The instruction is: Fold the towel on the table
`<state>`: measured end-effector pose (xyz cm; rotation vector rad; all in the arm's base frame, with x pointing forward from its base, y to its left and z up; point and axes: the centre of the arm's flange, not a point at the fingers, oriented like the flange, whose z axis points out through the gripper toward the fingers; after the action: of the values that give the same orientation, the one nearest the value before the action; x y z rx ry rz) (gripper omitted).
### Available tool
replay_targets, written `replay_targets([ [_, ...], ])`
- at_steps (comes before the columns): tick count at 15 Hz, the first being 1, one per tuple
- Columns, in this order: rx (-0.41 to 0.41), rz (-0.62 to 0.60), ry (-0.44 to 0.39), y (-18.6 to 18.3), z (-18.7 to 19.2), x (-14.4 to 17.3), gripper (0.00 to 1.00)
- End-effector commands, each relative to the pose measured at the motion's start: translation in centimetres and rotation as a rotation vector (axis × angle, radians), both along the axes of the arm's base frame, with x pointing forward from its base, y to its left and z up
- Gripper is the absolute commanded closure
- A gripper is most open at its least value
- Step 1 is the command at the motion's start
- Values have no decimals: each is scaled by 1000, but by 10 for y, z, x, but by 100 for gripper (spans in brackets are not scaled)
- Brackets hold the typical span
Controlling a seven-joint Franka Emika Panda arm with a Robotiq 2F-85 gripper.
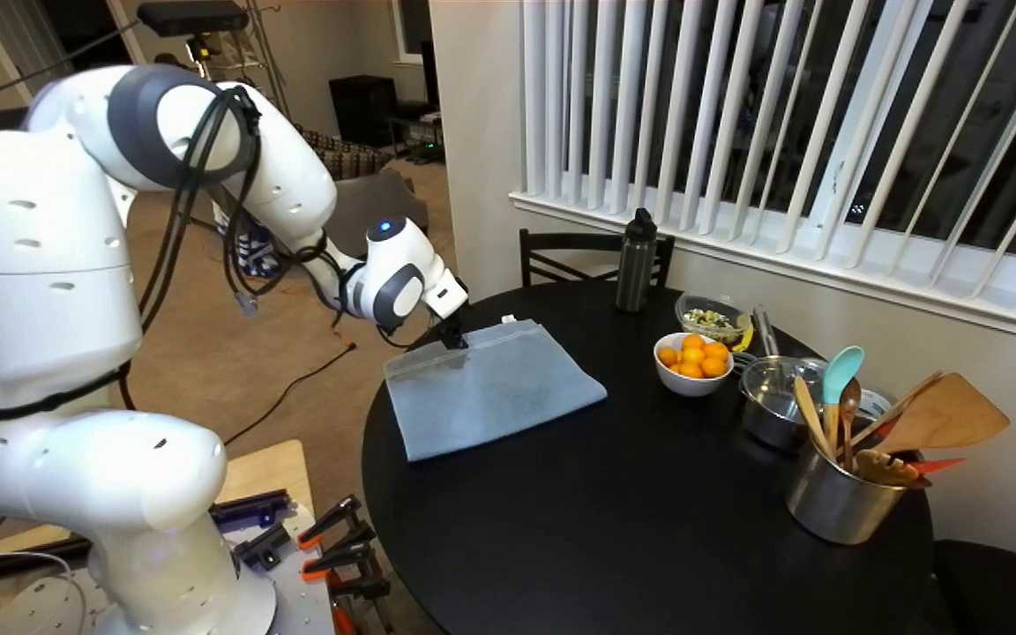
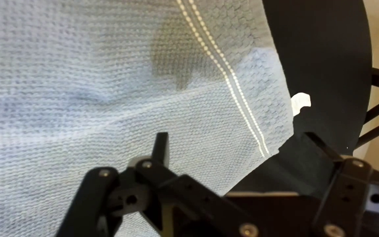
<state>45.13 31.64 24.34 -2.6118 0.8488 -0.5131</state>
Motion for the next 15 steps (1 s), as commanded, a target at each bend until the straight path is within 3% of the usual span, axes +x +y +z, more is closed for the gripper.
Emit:
replay_targets([
  [1, -34, -27, -12, -22, 40, -46, 0],
  [10, -79, -102, -51, -63, 61, -51, 0],
  [11, -80, -75, -68, -62, 39, -23, 0],
  [15, -83, -72, -70, -61, 40, -23, 0],
])
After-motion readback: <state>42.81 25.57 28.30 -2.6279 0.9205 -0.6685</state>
